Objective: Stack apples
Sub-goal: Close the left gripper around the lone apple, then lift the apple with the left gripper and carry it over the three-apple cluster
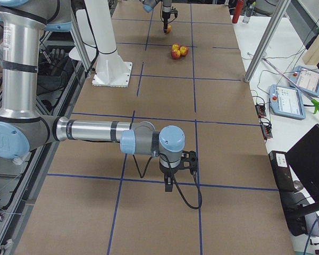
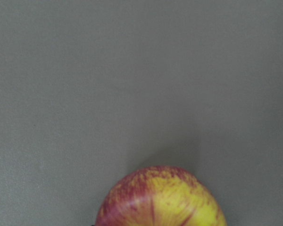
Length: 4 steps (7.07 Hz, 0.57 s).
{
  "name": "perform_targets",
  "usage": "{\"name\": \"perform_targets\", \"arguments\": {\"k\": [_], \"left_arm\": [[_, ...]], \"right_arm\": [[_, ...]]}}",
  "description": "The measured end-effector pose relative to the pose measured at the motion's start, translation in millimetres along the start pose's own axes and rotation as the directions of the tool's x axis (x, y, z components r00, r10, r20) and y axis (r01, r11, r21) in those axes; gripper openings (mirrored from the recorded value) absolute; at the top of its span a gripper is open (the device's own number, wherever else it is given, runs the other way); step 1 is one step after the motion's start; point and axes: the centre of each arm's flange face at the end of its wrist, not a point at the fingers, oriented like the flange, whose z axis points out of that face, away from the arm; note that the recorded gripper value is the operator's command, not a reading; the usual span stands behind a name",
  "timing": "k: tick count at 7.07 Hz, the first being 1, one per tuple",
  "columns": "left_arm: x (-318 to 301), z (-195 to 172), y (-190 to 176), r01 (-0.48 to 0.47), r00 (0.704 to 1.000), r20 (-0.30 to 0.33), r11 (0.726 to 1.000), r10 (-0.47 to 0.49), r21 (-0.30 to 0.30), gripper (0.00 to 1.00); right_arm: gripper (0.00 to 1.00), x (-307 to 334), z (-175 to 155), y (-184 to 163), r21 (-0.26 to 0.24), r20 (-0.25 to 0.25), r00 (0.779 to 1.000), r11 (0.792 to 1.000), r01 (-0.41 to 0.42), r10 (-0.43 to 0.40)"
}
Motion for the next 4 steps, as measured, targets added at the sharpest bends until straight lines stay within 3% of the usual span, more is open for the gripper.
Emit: {"name": "perform_targets", "arguments": {"k": [2,4], "left_arm": [[32.3,-22.8,-0.5,0.018,0.999,-0.046,1.0,-0.019,-0.024,0.0],[107.5,-42.8,-30.9,0.146,0.988,-0.039,0.988,-0.148,-0.056,0.0]], "right_arm": [[1.0,0.0,0.0,0.0,0.0,0.0,1.0,1.0,0.0,0.0],[1.0,0.0,0.0,0.0,0.0,0.0,1.0,1.0,0.0,0.0]]}}
